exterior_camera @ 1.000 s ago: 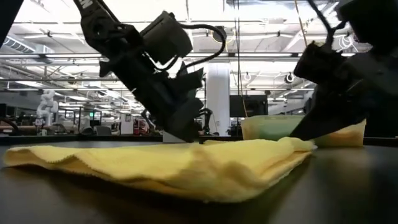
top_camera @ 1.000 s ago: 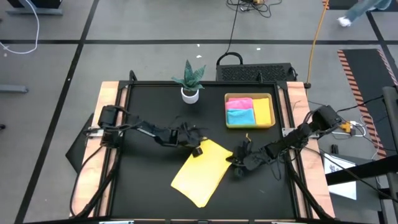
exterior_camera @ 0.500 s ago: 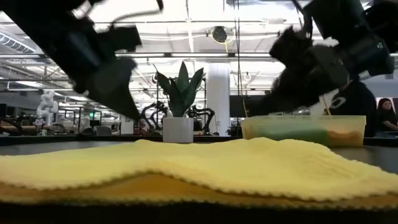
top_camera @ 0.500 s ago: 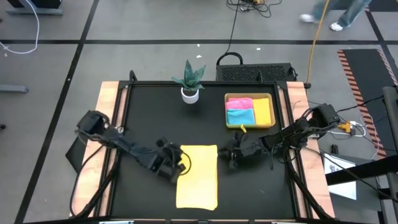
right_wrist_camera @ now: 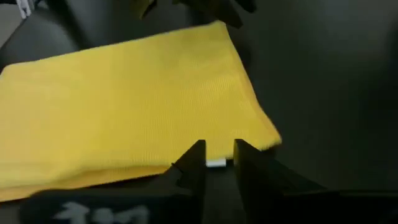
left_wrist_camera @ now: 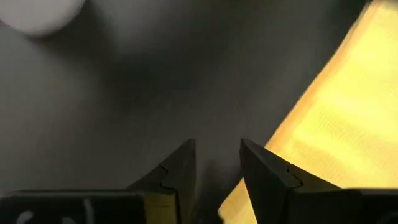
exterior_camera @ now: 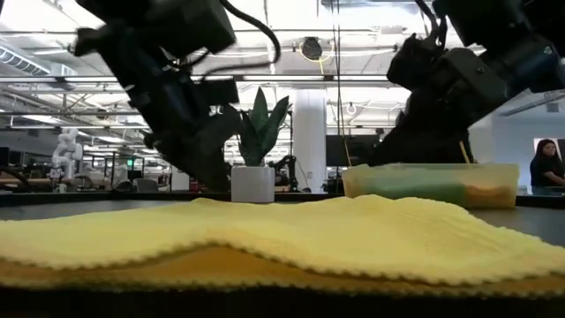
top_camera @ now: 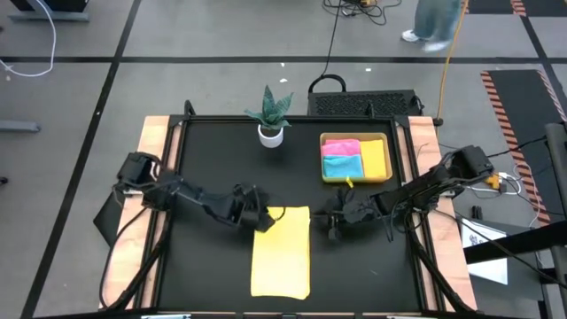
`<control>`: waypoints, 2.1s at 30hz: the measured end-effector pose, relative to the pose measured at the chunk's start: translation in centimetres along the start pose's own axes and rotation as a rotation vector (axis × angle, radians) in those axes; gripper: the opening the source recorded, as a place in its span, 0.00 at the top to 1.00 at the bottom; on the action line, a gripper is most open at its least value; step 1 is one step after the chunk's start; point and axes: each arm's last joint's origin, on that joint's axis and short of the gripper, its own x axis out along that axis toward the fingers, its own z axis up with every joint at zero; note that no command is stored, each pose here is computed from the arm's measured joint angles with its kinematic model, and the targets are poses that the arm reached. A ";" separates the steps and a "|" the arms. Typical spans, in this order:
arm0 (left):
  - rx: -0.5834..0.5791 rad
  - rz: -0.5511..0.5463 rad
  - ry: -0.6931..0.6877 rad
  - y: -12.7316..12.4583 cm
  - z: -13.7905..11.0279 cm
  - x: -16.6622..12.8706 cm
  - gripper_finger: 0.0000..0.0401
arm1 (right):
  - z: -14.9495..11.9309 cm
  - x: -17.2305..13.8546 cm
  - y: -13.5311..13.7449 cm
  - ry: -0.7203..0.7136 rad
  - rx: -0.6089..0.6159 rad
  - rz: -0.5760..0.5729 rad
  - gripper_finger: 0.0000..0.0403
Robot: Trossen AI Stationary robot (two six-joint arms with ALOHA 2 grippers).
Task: Fold microfiber towels
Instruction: Fold the yellow microfiber cloth
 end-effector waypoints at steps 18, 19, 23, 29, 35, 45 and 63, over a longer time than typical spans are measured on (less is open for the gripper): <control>-0.019 -0.234 0.050 2.1 -2.0 2.5 0.59 | -0.8 -0.1 0.2 0.026 0.110 -0.075 0.61; -0.030 -0.244 0.030 2.2 -2.4 2.6 0.60 | -0.8 -0.1 0.2 0.024 0.112 -0.075 0.61; -0.090 -0.274 -0.001 2.7 -3.4 2.9 0.62 | -0.8 0.1 0.3 0.009 0.126 -0.071 0.58; -0.115 -0.291 -0.010 3.1 -4.2 2.9 0.64 | -1.0 0.7 0.1 -0.005 0.166 -0.077 0.52; -0.073 -0.310 -0.030 2.7 -4.2 2.8 0.78 | -1.4 1.5 -0.9 0.008 0.209 -0.142 0.51; -0.034 -0.363 -0.054 2.5 -3.8 2.2 0.97 | -2.2 2.6 -1.0 0.012 0.219 -0.117 0.52; 0.082 -0.447 -0.099 2.8 -2.7 -2.7 0.95 | 1.7 4.4 -0.8 0.009 0.117 -0.127 0.52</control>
